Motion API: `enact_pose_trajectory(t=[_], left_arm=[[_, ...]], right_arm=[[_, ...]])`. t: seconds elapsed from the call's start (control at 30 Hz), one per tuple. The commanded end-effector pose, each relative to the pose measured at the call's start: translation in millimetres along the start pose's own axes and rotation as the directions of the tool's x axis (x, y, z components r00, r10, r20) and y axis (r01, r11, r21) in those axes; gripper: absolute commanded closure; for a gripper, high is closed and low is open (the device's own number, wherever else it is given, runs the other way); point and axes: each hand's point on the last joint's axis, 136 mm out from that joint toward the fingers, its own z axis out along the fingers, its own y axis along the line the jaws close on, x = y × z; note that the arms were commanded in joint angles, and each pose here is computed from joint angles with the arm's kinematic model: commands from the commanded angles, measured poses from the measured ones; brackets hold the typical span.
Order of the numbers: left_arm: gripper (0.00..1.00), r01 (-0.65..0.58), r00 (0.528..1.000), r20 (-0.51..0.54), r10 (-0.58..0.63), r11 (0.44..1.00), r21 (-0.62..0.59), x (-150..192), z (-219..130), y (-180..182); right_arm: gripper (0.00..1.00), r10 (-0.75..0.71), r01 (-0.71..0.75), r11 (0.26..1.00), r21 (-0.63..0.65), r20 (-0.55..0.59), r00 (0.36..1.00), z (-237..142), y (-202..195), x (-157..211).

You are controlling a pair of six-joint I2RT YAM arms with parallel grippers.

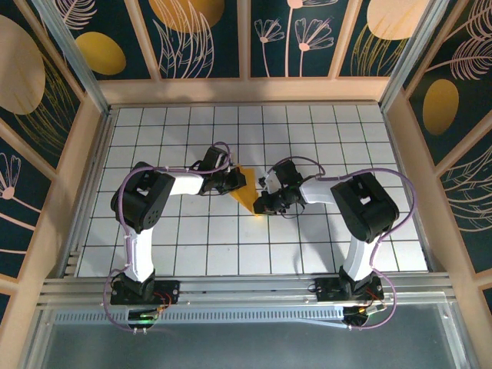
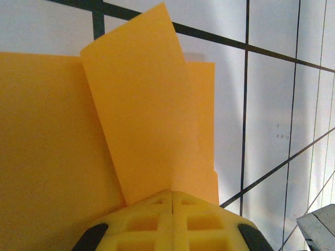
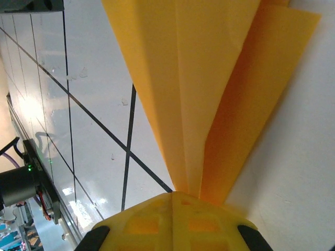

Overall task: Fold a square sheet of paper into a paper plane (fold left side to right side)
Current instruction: Fourth fold the wing at the center of the table.

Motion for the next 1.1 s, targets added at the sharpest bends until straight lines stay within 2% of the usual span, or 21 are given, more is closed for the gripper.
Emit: enact_pose_trajectory(t=[0.0, 0.57, 1.07], left_arm=[[1.00, 0.030, 0.998, -0.045, -0.037, 0.989, -0.145, 21.9, 6.1, 43.3], [1.00, 0.034, 0.998, -0.043, -0.040, 0.988, -0.148, 21.9, 7.1, 45.1], [1.00, 0.036, 0.998, -0.042, -0.042, 0.988, -0.149, 21.6, 7.6, 45.2]], right_arm=[[1.00, 0.018, -0.018, 0.999, 0.039, -0.021, 1.000, 2.6, -8.8, 9.7], [1.00, -0.002, 0.002, 0.998, 0.069, 0.003, 1.000, -6.1, -5.7, 5.0], [1.00, 0.010, -0.008, 0.993, 0.116, -0.019, 1.000, -5.3, -16.4, 11.3]])
